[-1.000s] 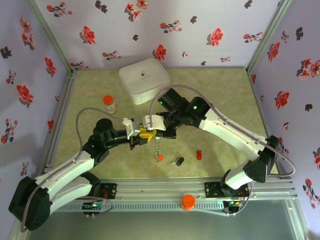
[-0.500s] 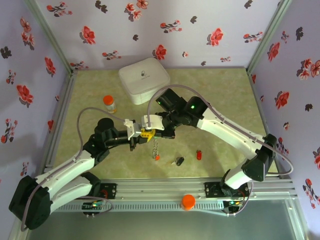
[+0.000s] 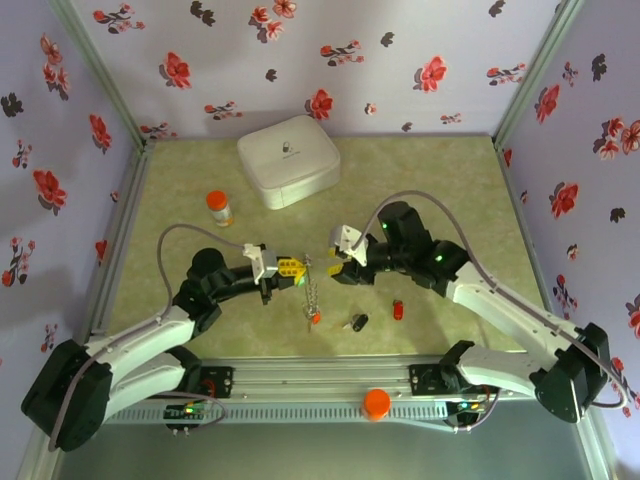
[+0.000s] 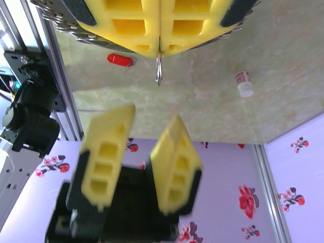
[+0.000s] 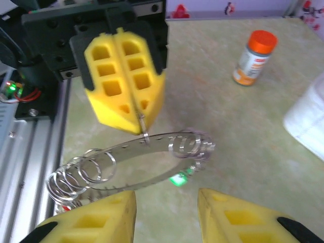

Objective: Put the keys on the keyring

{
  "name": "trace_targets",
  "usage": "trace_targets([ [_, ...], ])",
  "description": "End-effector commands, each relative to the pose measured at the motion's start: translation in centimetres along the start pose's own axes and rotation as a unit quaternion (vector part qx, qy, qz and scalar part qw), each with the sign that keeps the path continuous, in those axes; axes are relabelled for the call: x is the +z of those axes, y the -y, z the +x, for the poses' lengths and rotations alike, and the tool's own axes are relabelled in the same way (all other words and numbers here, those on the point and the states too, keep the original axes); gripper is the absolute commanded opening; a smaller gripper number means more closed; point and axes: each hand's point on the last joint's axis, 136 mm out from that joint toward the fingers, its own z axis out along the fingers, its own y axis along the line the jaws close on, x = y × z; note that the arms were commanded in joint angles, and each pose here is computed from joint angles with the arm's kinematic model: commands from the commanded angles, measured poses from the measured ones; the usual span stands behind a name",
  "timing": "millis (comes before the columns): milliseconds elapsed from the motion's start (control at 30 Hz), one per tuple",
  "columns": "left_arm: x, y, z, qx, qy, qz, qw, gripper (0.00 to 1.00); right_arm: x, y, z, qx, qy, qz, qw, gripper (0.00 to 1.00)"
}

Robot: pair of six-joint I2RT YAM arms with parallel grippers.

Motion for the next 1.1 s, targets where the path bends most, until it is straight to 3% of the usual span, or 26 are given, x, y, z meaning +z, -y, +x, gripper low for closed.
trace_targets([
  [0, -0.2, 0.1, -3.8, 0.042, 0.072, -0.002, 0.997, 0.00, 0.5, 0.0, -3.1, 0.006, 0.089, -0.019, 0.996, 0.35],
  [400, -0.3, 0.1, -4.3, 0.031, 0.083, 0.000, 0.996, 0.00, 1.3, -0.7, -4.0, 0.021, 0.121, -0.056, 0.991, 0.33],
  [800, -0.4, 0.3, -3.2, 0.022, 0.077, 0.000, 0.997, 0.00, 1.7, -1.2, -4.9, 0.016, 0.130, -0.074, 0.989, 0.16],
  [1000, -0.4, 0.3, -3.5, 0.025, 0.082, -0.001, 0.996, 0.00, 1.9, -1.2, -4.6, 0.018, 0.125, -0.076, 0.989, 0.19],
  [1067, -0.4, 0.3, -3.5, 0.025, 0.082, -0.001, 0.996, 0.00, 1.9, -1.3, -4.6, 0.018, 0.124, -0.078, 0.989, 0.14],
])
